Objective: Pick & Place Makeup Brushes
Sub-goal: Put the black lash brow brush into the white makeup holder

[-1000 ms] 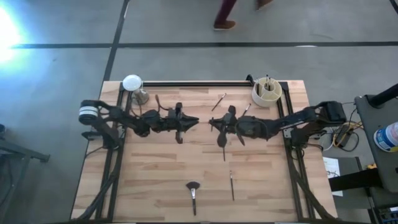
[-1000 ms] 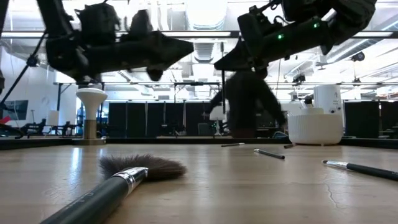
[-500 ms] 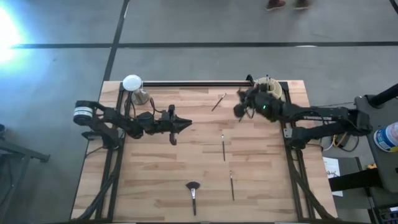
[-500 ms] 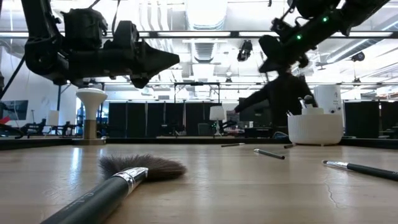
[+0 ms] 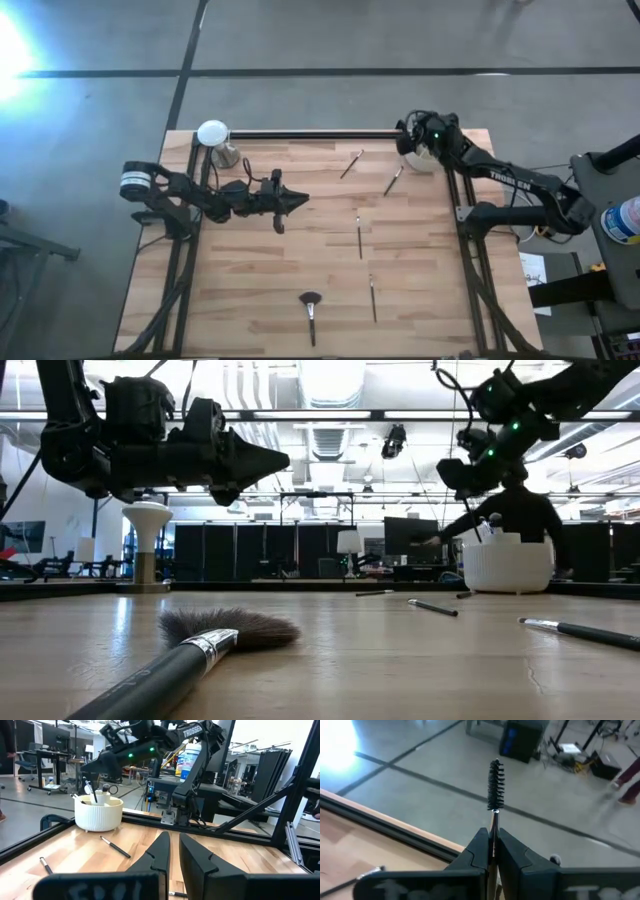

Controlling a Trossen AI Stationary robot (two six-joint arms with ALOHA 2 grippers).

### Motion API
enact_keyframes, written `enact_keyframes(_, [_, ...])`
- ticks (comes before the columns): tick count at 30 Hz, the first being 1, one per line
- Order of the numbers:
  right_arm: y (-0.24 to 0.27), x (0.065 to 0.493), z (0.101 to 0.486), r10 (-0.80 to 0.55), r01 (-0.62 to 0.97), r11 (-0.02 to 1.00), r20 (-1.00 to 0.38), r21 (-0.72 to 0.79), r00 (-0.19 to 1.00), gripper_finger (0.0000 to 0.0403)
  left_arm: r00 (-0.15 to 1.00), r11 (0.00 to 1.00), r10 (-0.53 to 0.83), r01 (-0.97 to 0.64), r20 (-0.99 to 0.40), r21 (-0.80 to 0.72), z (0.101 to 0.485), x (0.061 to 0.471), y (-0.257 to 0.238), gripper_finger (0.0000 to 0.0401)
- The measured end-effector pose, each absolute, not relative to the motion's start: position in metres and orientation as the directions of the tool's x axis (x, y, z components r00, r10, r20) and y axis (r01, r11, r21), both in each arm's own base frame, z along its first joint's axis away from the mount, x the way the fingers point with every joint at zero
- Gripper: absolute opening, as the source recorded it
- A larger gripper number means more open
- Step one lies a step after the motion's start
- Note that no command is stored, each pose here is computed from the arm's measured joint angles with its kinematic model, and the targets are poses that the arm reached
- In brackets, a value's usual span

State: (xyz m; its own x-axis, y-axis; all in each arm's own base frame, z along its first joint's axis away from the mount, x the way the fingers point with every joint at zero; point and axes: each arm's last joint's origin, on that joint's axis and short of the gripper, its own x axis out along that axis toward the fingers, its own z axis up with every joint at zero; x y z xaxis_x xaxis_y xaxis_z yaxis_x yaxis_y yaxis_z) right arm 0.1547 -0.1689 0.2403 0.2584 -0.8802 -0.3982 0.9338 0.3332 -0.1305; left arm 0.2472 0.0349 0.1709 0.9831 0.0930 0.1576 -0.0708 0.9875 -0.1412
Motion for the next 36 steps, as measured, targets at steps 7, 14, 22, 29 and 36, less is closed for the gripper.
enact_keyframes(7, [-0.183, 0.155, 0.223, -0.862, 0.943, 0.3, -0.463, -0.141, 0.205, 0.0013, 0.984, 0.987, 0.093, -0.072, 0.149, -0.144, 0.17, 0.247, 0.035, 0.0032])
enact_keyframes(14, [-0.186, 0.158, 0.212, -0.843, 0.949, 0.287, -0.505, -0.128, 0.187, 0.003, 0.985, 0.985, 0.093, -0.071, 0.145, -0.155, 0.17, 0.247, 0.035, 0.0032])
enact_keyframes(22, [-0.188, 0.151, 0.206, -0.812, 0.962, 0.255, -0.562, -0.095, 0.16, 0.0031, 0.985, 0.985, 0.093, -0.071, 0.142, -0.155, 0.169, 0.247, 0.035, 0.0032])
enact_keyframes(29, [-0.186, 0.149, 0.203, -0.779, 0.973, 0.228, -0.603, -0.023, 0.168, 0.0031, 0.984, 0.983, 0.106, -0.082, 0.142, -0.163, 0.169, 0.247, 0.035, 0.0032])
enact_keyframes(36, [-0.185, 0.15, 0.202, -0.775, 0.977, 0.212, -0.607, 0.013, 0.176, 0.0032, 0.985, 0.983, 0.107, -0.084, 0.133, -0.165, 0.168, 0.247, 0.035, 0.0032])
